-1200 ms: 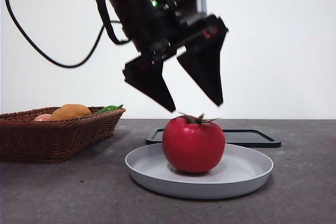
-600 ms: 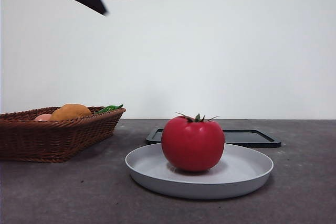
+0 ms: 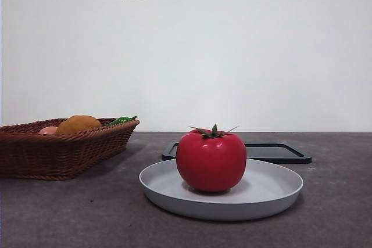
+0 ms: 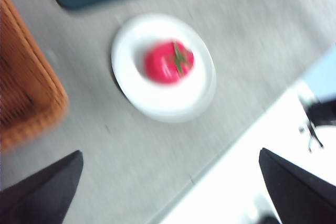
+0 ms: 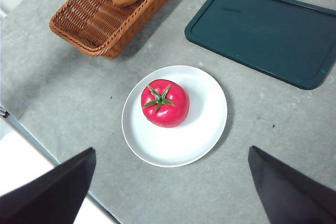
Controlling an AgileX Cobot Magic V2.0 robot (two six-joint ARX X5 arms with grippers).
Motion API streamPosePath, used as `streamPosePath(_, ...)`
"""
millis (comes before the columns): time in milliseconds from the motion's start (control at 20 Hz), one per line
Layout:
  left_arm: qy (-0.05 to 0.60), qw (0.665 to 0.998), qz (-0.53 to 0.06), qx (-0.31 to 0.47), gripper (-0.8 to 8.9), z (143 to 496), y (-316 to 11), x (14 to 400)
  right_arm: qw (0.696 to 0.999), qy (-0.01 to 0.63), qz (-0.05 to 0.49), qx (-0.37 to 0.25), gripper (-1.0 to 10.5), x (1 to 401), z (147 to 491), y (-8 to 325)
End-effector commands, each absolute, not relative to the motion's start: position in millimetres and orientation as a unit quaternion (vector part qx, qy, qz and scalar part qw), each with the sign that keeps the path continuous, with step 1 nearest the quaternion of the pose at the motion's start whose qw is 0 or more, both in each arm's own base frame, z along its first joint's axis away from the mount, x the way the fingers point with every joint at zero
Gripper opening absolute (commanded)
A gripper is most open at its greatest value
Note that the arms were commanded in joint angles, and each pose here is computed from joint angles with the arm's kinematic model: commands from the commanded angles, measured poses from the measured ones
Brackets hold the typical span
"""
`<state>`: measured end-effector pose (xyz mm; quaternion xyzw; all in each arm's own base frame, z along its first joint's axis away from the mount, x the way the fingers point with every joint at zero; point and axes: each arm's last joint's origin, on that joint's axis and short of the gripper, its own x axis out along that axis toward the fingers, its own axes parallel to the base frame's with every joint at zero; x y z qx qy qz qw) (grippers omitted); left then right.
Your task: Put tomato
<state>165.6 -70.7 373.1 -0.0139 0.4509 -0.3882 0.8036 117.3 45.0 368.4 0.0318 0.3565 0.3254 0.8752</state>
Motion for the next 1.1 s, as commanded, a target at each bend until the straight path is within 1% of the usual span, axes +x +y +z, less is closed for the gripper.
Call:
streamPosePath(50, 0.443, 0.799, -0.407, 0.001, 5.61, 376.7, -73.7, 162.3, 0.877, 0.349, 0.329, 0.027, 4.6, 120.8, 373.5, 46.4)
streamPosePath(400, 0.436, 0.801, -0.411, 0.006, 5.61, 378.5, -73.0, 158.8, 0.872, 0.361, 0.33, 0.028, 4.6, 128.0, 370.5, 49.0)
streamPosePath(550, 0.434, 0.801, -0.411, 0.006, 5.61, 378.7, -73.1, 159.1, 0.86, 0.378, 0.343, 0.023, 4.6, 139.2, 365.5, 57.6)
streamPosePath(700, 0.431, 0.803, -0.411, 0.006, 5.61, 379.1, -73.3, 159.6, 0.844, 0.393, 0.363, 0.013, 4.7, 158.7, 357.1, 73.7)
streamPosePath(800, 0.431, 0.803, -0.412, 0.006, 5.61, 379.1, -73.3, 159.8, 0.834, 0.405, 0.376, 0.006, 5.0, 173.9, 348.8, 87.0)
streamPosePath(1000, 0.426, 0.805, -0.412, 0.007, 5.61, 379.7, -73.6, 160.4, 0.81, 0.433, 0.395, -0.007, 5.0, 204.5, 325.5, 115.3)
streamPosePath(1100, 0.426, 0.805, -0.412, 0.007, 5.61, 379.7, -73.5, 160.4, 0.805, 0.441, 0.397, -0.016, 5.0, 218.4, 312.7, 128.6)
